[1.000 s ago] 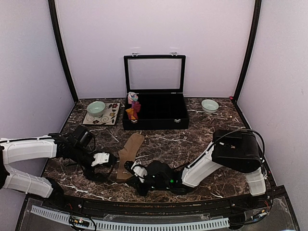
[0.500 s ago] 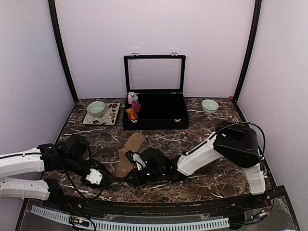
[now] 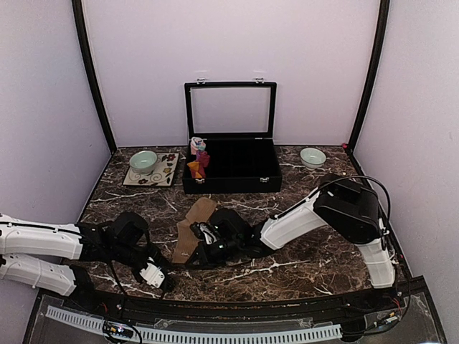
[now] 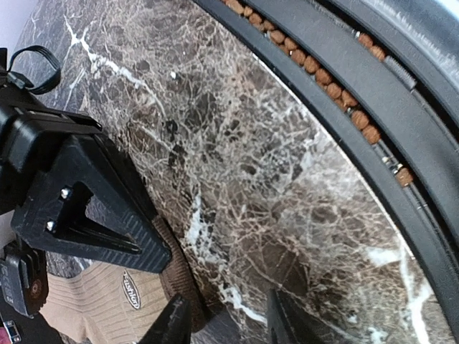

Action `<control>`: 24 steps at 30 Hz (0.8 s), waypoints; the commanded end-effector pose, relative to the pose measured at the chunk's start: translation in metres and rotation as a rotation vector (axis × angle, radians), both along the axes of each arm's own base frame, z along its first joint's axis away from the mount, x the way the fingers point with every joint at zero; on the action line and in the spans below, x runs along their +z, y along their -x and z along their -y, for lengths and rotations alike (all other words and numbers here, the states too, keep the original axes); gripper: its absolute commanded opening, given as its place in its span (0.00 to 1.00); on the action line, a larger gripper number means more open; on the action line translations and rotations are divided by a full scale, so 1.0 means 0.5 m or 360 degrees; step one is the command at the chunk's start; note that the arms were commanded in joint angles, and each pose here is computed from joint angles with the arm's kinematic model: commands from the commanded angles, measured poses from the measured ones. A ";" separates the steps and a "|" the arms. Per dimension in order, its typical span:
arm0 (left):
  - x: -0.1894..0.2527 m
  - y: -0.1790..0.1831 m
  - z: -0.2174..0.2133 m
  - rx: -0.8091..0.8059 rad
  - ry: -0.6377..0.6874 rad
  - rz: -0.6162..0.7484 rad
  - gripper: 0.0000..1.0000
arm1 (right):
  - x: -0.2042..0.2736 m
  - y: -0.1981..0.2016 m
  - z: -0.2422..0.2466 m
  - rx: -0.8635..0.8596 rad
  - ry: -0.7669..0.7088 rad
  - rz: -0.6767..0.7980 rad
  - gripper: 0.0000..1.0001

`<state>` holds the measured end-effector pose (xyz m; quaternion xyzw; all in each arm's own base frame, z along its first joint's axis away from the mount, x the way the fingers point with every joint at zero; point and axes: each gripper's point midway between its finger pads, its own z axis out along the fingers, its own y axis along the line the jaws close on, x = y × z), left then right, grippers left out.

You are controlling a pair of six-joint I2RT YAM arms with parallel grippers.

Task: Roll the socks
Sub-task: Roll the sock at the center of the board.

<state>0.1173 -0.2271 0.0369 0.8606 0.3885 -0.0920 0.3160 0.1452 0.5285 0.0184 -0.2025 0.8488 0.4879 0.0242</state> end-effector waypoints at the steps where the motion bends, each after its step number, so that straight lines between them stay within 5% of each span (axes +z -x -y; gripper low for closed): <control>1: -0.012 -0.026 0.010 -0.0026 0.0010 0.0159 0.39 | -0.154 0.022 0.092 -0.0039 0.0437 -0.0226 0.00; 22: -0.052 -0.047 -0.001 0.0021 -0.0077 0.0218 0.26 | -0.138 0.008 0.081 -0.0068 0.0343 -0.0260 0.00; 24: -0.033 -0.060 0.010 0.0045 -0.0011 0.0273 0.36 | -0.139 0.010 0.082 -0.0068 0.0347 -0.0265 0.00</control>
